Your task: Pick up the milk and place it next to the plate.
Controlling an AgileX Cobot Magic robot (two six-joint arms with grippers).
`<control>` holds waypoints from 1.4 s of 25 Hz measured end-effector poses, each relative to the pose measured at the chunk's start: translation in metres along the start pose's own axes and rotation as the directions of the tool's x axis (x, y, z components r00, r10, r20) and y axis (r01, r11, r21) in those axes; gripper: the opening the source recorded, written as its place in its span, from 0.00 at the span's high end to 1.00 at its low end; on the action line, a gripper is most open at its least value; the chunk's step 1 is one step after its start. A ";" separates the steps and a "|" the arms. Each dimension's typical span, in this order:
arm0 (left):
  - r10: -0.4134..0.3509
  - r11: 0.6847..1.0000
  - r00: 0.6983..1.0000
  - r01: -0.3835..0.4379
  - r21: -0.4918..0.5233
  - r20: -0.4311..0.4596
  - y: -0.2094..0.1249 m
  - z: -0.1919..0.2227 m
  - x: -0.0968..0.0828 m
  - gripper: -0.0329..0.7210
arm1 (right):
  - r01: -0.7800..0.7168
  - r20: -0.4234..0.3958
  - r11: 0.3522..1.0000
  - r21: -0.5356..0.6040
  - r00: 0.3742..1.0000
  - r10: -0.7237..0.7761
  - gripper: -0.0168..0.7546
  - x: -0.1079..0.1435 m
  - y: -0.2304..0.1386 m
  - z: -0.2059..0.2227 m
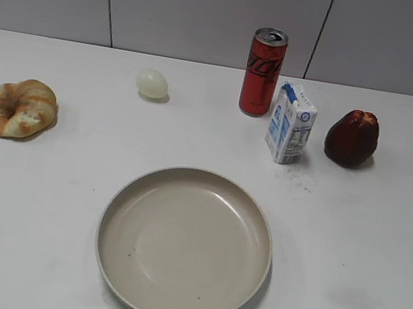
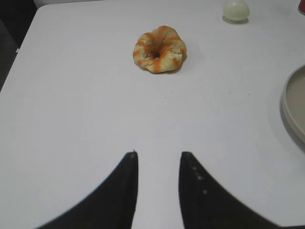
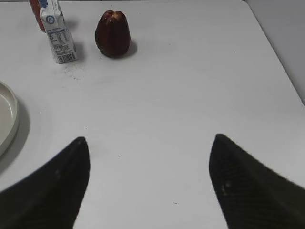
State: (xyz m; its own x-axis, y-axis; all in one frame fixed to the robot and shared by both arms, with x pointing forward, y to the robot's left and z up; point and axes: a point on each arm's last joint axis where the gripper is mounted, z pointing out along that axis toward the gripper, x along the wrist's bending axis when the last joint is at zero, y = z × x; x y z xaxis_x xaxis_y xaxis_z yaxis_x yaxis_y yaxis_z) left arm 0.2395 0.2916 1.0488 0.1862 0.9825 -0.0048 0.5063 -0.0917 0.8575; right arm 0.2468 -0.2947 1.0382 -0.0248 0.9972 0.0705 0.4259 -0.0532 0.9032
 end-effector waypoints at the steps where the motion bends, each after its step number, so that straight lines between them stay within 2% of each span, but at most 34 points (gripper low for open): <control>1: 0.000 1.000 1.000 0.000 0.000 0.000 0.000 0.000 0.000 0.65 | 0.000 0.000 1.000 -0.001 1.000 0.000 0.21 0.000 0.000 0.000; 20: 0.000 1.000 1.000 0.000 0.000 0.000 0.000 0.000 0.000 0.65 | -0.023 -0.032 1.000 -0.007 0.999 0.023 0.21 0.003 0.001 0.000; 22: 0.000 1.000 1.000 0.000 0.000 0.000 0.000 0.000 0.000 0.65 | -0.029 -0.039 0.999 -0.041 0.999 0.028 0.21 0.004 0.007 -0.001; 27: 0.000 1.000 1.000 0.000 0.000 0.000 0.000 0.000 0.000 0.65 | -0.068 -0.064 0.969 -0.239 0.996 0.055 0.21 0.005 0.042 0.008; 30: 0.000 1.000 1.000 0.000 0.000 0.000 0.000 0.000 0.000 0.65 | -0.081 -0.056 0.944 -0.319 0.996 0.066 0.21 0.004 0.064 0.025; 33: 0.000 1.000 1.000 0.000 0.000 0.000 0.000 0.000 0.000 0.65 | -0.088 -0.043 0.933 -0.348 0.996 0.077 0.21 0.002 0.082 0.048; 35: 0.000 1.000 1.000 0.000 0.000 0.000 0.000 0.000 0.000 0.65 | -0.081 -0.027 0.951 -0.297 0.997 0.076 0.21 0.001 0.091 0.070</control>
State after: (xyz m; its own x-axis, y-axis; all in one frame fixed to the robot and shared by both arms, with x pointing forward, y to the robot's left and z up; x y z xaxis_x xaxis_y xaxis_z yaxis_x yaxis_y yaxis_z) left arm 0.2395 0.2916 1.0488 0.1862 0.9825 -0.0048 0.5063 -0.0917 0.8575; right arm 0.3486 -0.2950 1.0911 -0.0169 0.9884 0.1507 0.1383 -0.1469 0.9794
